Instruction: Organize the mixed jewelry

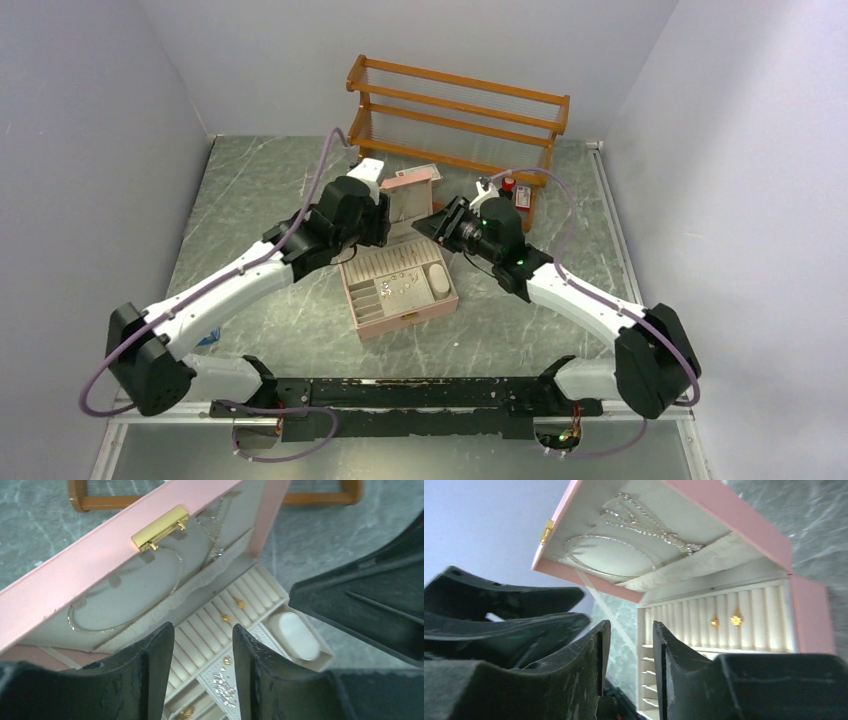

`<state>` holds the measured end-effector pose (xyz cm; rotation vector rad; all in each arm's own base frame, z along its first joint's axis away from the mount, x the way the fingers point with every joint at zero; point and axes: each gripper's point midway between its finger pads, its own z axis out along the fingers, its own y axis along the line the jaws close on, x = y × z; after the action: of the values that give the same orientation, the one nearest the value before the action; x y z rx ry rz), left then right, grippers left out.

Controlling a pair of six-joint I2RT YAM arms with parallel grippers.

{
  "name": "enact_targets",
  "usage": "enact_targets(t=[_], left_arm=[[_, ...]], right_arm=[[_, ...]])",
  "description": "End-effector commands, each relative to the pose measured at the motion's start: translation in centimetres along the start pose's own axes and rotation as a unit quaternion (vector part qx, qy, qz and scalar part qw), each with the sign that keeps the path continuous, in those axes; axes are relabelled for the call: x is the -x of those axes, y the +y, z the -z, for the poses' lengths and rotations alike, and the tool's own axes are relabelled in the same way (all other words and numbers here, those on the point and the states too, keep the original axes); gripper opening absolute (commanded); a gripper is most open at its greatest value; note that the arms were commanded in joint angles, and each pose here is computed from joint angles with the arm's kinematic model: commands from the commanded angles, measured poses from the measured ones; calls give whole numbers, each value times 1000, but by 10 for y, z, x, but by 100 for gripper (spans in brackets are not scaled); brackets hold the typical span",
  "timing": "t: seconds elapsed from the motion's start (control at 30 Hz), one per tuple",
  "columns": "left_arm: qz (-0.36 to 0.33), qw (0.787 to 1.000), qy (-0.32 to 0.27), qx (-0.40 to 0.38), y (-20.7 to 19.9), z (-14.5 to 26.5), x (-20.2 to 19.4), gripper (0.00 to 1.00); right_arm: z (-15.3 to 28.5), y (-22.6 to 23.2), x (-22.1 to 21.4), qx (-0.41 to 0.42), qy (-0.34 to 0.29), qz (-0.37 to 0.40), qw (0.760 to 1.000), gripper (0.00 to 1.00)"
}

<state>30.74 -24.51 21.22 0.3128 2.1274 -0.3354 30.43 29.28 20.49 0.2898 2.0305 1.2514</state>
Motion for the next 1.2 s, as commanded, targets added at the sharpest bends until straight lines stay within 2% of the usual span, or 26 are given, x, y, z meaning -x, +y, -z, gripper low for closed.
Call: enact_targets(t=[0.0, 0.2, 0.27, 0.33, 0.5, 0.57, 0.83, 1.17], left_arm=[[34, 998, -19, -57, -15, 25, 10, 57], [49, 997, -46, -39, 0, 57, 23, 80], [56, 997, -51, -19, 10, 67, 24, 88], [66, 996, -51, 12, 24, 75, 22, 91], [111, 990, -41, 76, 53, 91, 0, 91], [128, 987, -42, 83, 58, 96, -8, 90], [189, 975, -81, 80, 68, 110, -17, 88], [194, 974, -80, 87, 71, 110, -21, 88]], right_arm=[[17, -25, 9, -61, -12, 80, 995, 43], [39, -31, 26, -99, -34, 151, 983, 63], [45, -33, 27, -108, -31, 173, 978, 66], [49, -34, 29, -115, -23, 197, 973, 68], [52, -44, 24, -144, 19, 230, 962, 68], [51, -54, 17, -158, 40, 233, 959, 66], [32, -87, -4, -189, 87, 216, 954, 50], [12, -114, -13, -220, 95, 193, 951, 37]])
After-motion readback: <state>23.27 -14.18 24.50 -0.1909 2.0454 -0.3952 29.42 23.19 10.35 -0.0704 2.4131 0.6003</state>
